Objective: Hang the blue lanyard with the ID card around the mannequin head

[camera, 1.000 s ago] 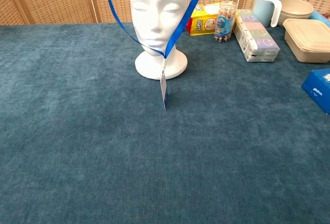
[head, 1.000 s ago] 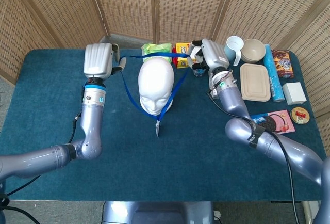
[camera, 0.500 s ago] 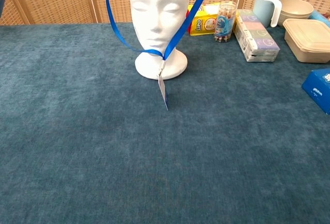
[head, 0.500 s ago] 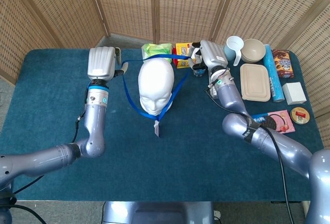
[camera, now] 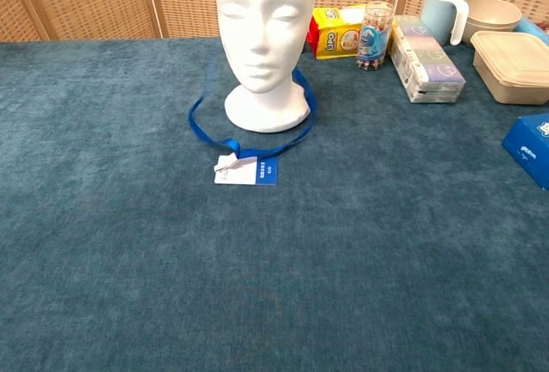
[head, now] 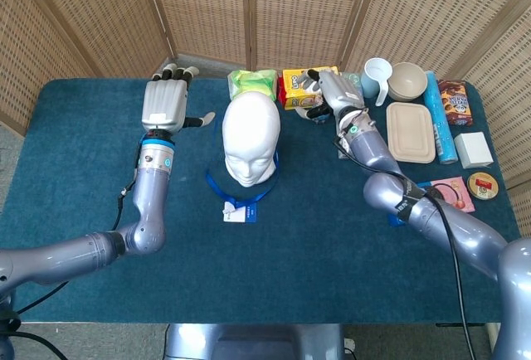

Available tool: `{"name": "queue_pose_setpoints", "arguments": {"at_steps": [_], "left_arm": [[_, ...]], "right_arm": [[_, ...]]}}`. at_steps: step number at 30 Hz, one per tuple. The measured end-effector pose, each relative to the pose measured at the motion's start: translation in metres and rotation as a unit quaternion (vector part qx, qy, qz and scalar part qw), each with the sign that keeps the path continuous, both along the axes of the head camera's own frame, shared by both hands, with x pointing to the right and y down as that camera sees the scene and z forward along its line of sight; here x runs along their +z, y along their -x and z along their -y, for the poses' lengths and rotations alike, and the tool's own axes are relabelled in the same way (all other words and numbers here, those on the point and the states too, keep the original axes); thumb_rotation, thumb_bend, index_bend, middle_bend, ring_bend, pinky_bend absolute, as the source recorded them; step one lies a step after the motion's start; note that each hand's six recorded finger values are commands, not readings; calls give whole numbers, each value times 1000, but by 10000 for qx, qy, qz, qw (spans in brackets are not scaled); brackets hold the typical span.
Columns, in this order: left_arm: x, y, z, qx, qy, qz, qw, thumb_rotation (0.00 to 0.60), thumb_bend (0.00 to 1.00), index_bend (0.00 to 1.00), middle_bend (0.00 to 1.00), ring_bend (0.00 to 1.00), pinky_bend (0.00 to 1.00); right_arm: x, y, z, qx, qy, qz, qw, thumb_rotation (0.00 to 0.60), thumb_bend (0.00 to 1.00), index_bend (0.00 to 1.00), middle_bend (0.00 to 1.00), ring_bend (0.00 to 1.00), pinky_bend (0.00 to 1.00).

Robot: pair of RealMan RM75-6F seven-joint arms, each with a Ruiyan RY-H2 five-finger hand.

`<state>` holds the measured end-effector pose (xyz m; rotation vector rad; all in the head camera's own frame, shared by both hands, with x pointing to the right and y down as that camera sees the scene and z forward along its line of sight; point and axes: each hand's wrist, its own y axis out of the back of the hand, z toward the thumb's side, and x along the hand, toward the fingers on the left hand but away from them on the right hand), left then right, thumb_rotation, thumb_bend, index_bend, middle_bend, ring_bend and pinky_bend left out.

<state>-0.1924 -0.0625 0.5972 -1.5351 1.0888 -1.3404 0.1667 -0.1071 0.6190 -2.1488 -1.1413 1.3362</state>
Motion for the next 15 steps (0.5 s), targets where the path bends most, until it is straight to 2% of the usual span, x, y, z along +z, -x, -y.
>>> {"name": "queue_pose_setpoints", "arguments": {"at_steps": [9,15], "left_arm": [[-5,9,-5,33,-38,-90,9999,336,143,186,256,124,247],[-9,30,-19,10,20,-265,9996,331,146,186,256,125,247]], "right_arm": [[-14,-8,3,278,-172,385,9987,513,317,244,287,278,299],[-30,-24,-7,456,-480,592,9960,514,311,277,329,306,321]]}}
